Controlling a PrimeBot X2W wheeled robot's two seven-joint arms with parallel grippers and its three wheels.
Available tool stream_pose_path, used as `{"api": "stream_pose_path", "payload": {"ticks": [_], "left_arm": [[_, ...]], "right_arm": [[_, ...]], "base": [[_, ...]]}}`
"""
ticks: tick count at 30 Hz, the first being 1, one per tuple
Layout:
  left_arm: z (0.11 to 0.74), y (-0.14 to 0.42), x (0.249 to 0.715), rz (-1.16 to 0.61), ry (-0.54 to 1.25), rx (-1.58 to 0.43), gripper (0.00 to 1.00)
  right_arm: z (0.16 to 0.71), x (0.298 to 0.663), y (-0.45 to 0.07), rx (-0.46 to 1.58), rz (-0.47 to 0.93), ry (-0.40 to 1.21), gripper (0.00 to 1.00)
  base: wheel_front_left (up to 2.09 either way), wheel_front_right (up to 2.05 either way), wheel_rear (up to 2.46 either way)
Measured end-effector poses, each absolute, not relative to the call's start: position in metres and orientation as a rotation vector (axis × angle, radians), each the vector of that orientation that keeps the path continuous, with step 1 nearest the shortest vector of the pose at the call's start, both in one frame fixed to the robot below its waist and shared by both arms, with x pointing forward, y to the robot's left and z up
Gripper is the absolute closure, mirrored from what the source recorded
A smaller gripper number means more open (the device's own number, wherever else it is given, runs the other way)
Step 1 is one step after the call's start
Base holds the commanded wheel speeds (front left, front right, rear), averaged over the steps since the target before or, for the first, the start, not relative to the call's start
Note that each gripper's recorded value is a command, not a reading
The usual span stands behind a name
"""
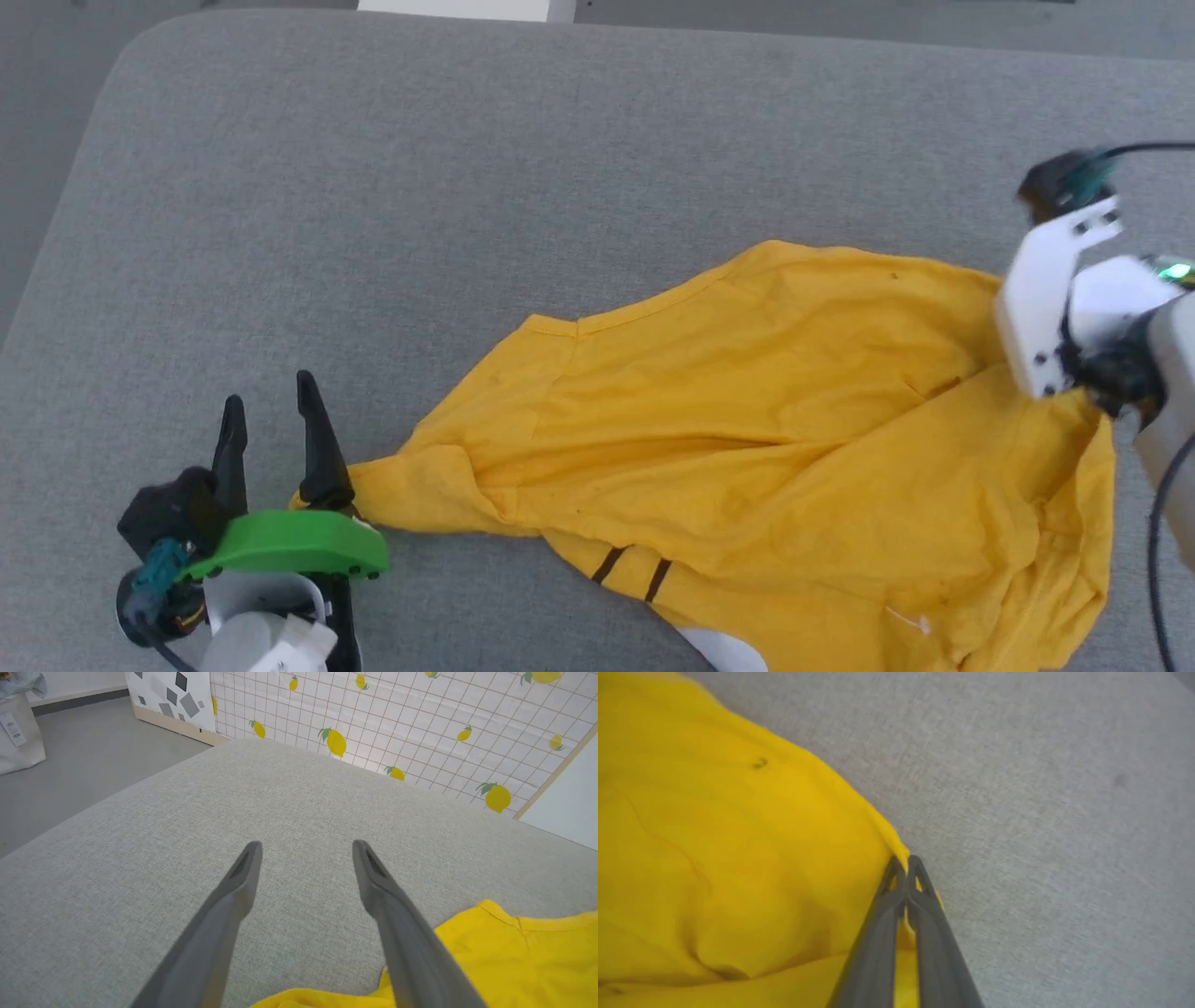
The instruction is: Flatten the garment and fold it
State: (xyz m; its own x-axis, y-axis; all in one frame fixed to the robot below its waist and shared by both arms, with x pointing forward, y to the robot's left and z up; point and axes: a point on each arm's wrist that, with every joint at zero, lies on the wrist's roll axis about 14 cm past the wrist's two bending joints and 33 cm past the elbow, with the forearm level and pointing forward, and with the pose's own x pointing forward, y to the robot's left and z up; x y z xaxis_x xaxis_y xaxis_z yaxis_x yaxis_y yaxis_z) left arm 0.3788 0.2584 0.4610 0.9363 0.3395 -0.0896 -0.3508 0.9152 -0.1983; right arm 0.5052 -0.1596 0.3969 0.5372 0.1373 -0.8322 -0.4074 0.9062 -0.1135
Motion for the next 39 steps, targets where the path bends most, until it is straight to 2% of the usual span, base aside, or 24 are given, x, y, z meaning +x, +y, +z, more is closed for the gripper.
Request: {"api": "stream_pose_path", "payload": {"ticks": [4,10,16,24,25,26,27,32,39], "left_arm": [[0.465,0.254,0.387,0.309,0.116,-0.219,0.00],[0.433,0.230,0.384,0.229,0.431,-0.285,0.00],[0.417,0.234,0.368,0.245,0.722,-0.249,0.00],[0.385,0.223,0.347,0.231,0.971,-0.272,0.00],[0.382,0.221,0.345,0.228,0.988,-0.279,0.25],[0.380,0.219,0.345,0.224,0.993,-0.293,0.67],[0.379,0.215,0.347,0.216,0.989,-0.319,1.00],[0.388,0.209,0.358,0.196,0.888,-0.397,1.00],[0.467,0.213,0.412,0.113,0.538,-0.422,1.00]], "right_arm": [[0.441,0.529,-0.167,-0.238,0.286,0.781,1.00],[0.484,0.534,-0.176,-0.208,0.254,0.648,1.00],[0.478,0.515,-0.178,-0.205,0.254,0.666,1.00],[0.473,0.508,-0.171,-0.199,0.273,0.675,1.00],[0.472,0.508,-0.170,-0.199,0.275,0.675,1.00],[0.472,0.507,-0.169,-0.199,0.278,0.677,1.00],[0.471,0.506,-0.169,-0.199,0.278,0.678,1.00],[0.473,0.504,-0.171,-0.204,0.275,0.670,1.00],[0.499,0.508,-0.180,-0.188,0.252,0.590,1.00]], "base": [[0.00,0.00,0.00],[0.00,0.00,0.00],[0.00,0.00,0.00],[0.00,0.00,0.00],[0.00,0.00,0.00],[0.00,0.00,0.00],[0.00,0.00,0.00],[0.00,0.00,0.00],[0.00,0.00,0.00]]}}
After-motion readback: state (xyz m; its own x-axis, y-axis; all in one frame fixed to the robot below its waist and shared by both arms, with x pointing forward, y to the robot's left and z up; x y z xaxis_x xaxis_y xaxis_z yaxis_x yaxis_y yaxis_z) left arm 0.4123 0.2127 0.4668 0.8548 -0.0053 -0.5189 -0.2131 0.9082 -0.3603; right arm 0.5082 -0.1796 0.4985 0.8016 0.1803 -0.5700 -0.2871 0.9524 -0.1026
